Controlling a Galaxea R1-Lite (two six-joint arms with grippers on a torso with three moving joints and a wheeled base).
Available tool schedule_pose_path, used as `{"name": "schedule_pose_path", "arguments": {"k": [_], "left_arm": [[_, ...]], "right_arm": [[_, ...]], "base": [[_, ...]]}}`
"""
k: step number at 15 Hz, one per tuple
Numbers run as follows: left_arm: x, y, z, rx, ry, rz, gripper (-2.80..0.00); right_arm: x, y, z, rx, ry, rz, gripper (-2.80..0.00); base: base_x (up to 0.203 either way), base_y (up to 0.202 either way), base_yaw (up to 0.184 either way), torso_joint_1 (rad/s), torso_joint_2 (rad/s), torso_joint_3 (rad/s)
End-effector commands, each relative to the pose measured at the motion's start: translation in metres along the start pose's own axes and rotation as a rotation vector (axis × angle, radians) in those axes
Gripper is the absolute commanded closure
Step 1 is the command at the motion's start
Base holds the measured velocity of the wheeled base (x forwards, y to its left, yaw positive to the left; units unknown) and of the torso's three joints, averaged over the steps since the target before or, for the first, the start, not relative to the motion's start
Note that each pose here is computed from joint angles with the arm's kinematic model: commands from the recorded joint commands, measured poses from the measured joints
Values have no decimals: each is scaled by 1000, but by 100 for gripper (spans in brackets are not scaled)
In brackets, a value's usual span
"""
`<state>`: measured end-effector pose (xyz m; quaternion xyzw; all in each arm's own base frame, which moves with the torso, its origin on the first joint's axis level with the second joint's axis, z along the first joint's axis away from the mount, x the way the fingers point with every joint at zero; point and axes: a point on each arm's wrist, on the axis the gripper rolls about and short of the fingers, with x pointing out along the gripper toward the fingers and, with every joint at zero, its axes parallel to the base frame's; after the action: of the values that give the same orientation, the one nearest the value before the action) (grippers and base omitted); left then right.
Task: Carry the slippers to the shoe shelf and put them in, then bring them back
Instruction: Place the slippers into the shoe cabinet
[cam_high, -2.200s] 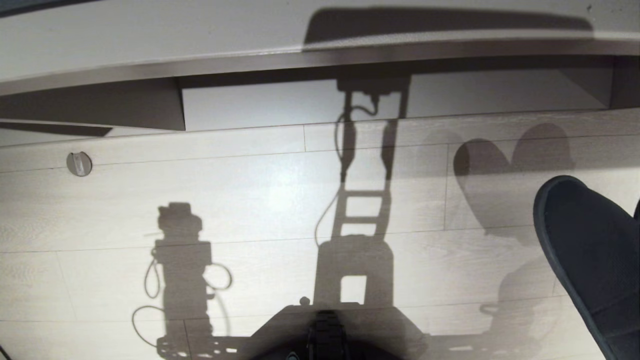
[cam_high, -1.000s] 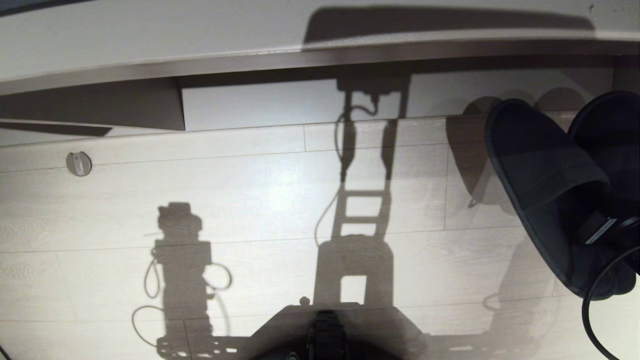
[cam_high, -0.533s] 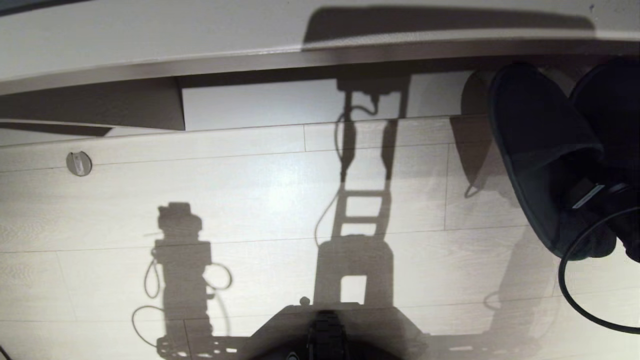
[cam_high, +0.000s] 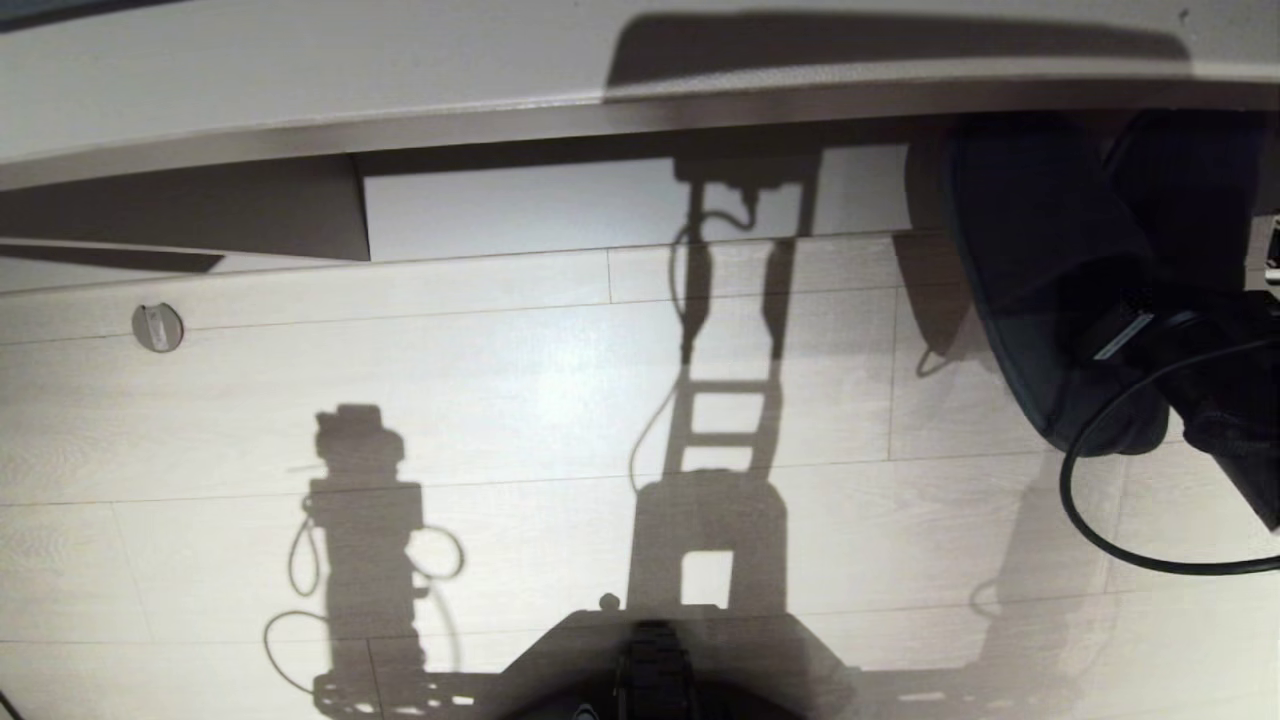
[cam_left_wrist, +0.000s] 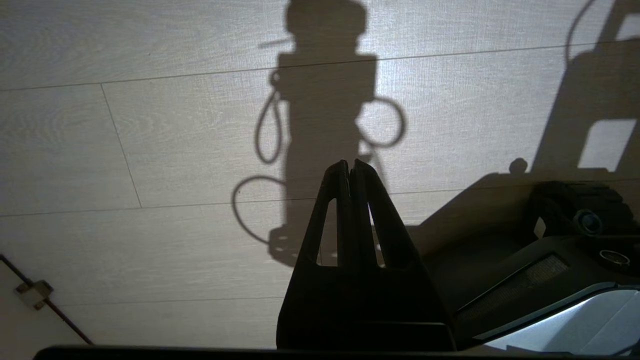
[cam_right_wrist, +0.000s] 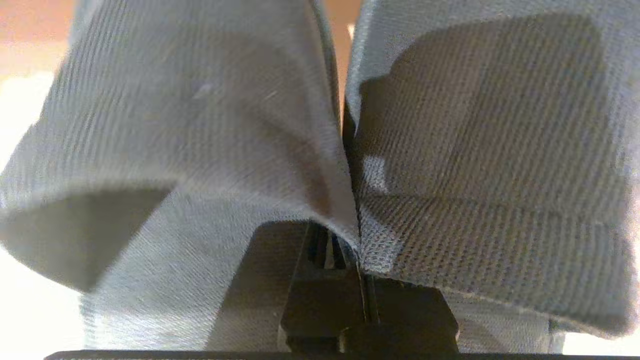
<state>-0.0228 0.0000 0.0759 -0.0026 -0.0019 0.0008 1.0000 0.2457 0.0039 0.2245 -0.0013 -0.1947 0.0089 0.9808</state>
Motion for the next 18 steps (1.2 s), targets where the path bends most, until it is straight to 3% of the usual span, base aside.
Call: {"name": "schedule_pose_path", "arguments": {"k": [1,6,18], "left_arm": [[0,0,0,-1,-1,0,0],[0,0,0,-1,-1,0,0],[0,0,0,-1,1,0,0]], "right_arm": [[8,0,-6,1,4,2,0],[31,0,-17,-1,-18,0,0],[89,-3,-6,-15,-176,-13,0]], "base": [[0,0,0,0,0,0],[0,0,0,0,0,0],[0,0,0,0,0,0]]}}
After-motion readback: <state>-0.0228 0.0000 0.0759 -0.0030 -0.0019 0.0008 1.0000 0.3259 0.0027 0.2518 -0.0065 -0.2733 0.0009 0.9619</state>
